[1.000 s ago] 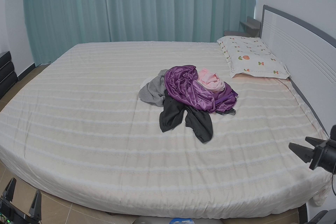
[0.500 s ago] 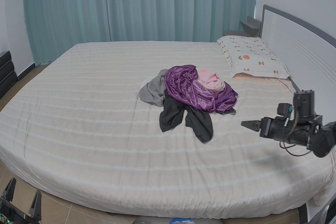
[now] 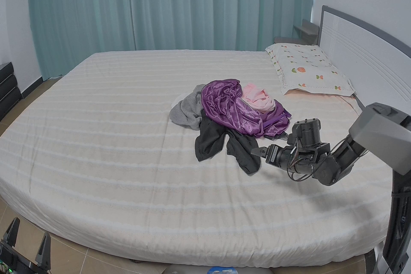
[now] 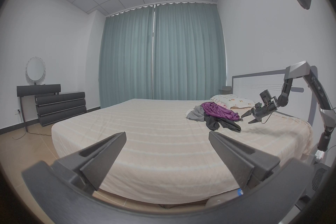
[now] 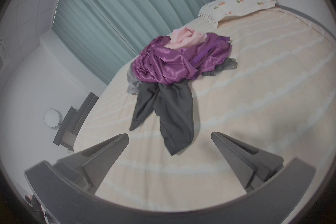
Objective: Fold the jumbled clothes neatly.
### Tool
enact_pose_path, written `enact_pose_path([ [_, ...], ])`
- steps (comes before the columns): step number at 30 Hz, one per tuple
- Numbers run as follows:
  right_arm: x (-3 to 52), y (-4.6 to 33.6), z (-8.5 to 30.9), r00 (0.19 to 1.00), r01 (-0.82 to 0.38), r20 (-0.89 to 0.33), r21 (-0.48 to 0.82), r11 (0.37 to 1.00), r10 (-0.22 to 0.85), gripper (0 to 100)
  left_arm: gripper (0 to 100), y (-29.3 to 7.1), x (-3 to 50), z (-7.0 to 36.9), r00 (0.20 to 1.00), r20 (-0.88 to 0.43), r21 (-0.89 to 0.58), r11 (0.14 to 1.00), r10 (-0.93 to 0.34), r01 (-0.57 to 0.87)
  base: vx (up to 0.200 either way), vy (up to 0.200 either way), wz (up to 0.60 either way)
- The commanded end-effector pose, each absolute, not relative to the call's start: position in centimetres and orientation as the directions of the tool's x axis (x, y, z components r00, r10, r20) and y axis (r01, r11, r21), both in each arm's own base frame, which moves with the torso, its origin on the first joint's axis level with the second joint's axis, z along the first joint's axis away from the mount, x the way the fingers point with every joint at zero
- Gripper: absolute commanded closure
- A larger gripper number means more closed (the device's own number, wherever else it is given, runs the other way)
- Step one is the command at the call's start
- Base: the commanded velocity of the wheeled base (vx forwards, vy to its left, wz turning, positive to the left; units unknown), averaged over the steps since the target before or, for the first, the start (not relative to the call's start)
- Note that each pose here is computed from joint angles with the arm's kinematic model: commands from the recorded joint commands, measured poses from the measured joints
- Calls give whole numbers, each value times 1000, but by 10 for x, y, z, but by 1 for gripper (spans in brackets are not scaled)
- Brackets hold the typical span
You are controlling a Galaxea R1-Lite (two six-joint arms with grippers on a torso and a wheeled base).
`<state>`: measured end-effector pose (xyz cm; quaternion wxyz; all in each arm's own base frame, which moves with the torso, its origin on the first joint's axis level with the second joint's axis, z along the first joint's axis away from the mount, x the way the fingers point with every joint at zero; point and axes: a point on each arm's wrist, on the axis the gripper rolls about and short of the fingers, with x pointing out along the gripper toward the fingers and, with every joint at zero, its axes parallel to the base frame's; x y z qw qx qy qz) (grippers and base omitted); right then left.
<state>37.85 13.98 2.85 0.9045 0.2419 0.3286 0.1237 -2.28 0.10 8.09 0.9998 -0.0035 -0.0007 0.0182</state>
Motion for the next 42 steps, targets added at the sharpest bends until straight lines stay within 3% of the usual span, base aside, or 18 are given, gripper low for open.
enact_pose_path([
  [1, 404, 152, -27, 740, 5, -586, 496, 868, 331, 0, 0, 1, -23, 76, 999, 2, -8, 999, 37, -37, 0, 0, 0],
  [5, 416, 156, -26, 760, 43, -561, 547, 836, 328, 0, 0, 1, -23, 76, 999, 2, -8, 999, 37, -37, 0, 0, 0],
  [25, 432, 185, -47, 776, 5, -530, 548, 836, 343, 0, 0, 1, -23, 76, 999, 2, -8, 999, 38, -38, 0, 0, 0],
  [26, 432, 185, -49, 775, 9, -534, 546, 838, 339, 100, 0, 1, -23, 76, 999, 2, -8, 999, 37, -37, 0, 0, 0],
  [35, 430, 181, -37, 795, -4, -501, 559, 829, 342, 100, 0, 1, -23, 76, 999, 2, -8, 999, 37, -37, 0, 0, 0],
  [42, 399, 172, -17, 818, -59, -447, 561, 826, 362, 100, 0, 1, -23, 76, 999, 2, -8, 999, 37, -37, 0, 0, 0],
])
